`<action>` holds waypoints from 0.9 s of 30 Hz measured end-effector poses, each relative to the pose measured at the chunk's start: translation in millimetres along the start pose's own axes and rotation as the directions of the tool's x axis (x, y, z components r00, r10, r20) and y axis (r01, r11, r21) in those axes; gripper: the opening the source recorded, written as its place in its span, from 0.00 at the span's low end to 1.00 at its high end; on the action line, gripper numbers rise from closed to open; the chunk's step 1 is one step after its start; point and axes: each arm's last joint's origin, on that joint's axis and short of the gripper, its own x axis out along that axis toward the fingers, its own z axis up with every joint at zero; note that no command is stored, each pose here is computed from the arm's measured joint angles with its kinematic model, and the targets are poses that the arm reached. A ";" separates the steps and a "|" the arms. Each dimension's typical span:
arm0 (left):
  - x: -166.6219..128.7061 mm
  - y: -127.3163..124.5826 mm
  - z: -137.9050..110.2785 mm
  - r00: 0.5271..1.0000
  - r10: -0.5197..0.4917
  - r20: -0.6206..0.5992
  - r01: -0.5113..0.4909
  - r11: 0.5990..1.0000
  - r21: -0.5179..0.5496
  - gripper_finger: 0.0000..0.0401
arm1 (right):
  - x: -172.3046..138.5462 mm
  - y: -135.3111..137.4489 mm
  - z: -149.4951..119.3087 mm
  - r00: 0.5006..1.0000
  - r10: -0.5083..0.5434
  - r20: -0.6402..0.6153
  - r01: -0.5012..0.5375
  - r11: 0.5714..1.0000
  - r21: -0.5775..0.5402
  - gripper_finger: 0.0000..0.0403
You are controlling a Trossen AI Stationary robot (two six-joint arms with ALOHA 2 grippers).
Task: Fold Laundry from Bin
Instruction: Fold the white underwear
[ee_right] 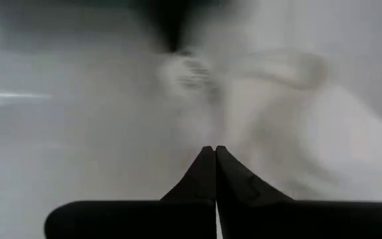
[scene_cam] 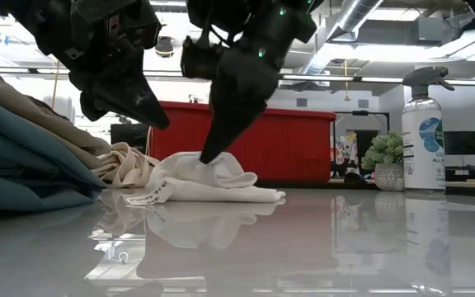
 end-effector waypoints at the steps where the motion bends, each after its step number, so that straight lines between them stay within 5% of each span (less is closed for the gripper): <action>1: 0.0 0.0 0.0 1.000 0.000 0.000 0.000 1.000 0.000 0.00 | -1.6 -5.5 -0.1 0.999 -0.035 -0.002 0.035 0.999 0.000 0.05; 9: 0.0 -0.1 0.0 1.000 -0.002 -0.001 0.002 1.000 0.000 0.00 | -10.2 -55.3 -3.2 0.976 -0.214 -0.036 0.215 0.977 0.006 0.05; 18: 0.1 0.5 -0.3 1.000 0.007 0.000 -0.007 1.000 0.010 0.00 | -74.9 -96.3 29.1 0.903 -0.429 0.024 0.426 0.901 0.079 0.06; 21: 0.2 0.8 -0.1 1.000 0.014 0.007 -0.014 1.000 0.009 0.00 | -87.3 -104.1 27.3 0.919 -0.393 -0.011 0.392 0.913 0.112 0.06; 27: 0.2 1.1 -0.1 1.000 0.020 0.009 -0.020 1.000 0.007 0.00 | -76.8 -86.1 13.5 0.993 -0.084 -0.078 0.098 0.976 0.195 0.04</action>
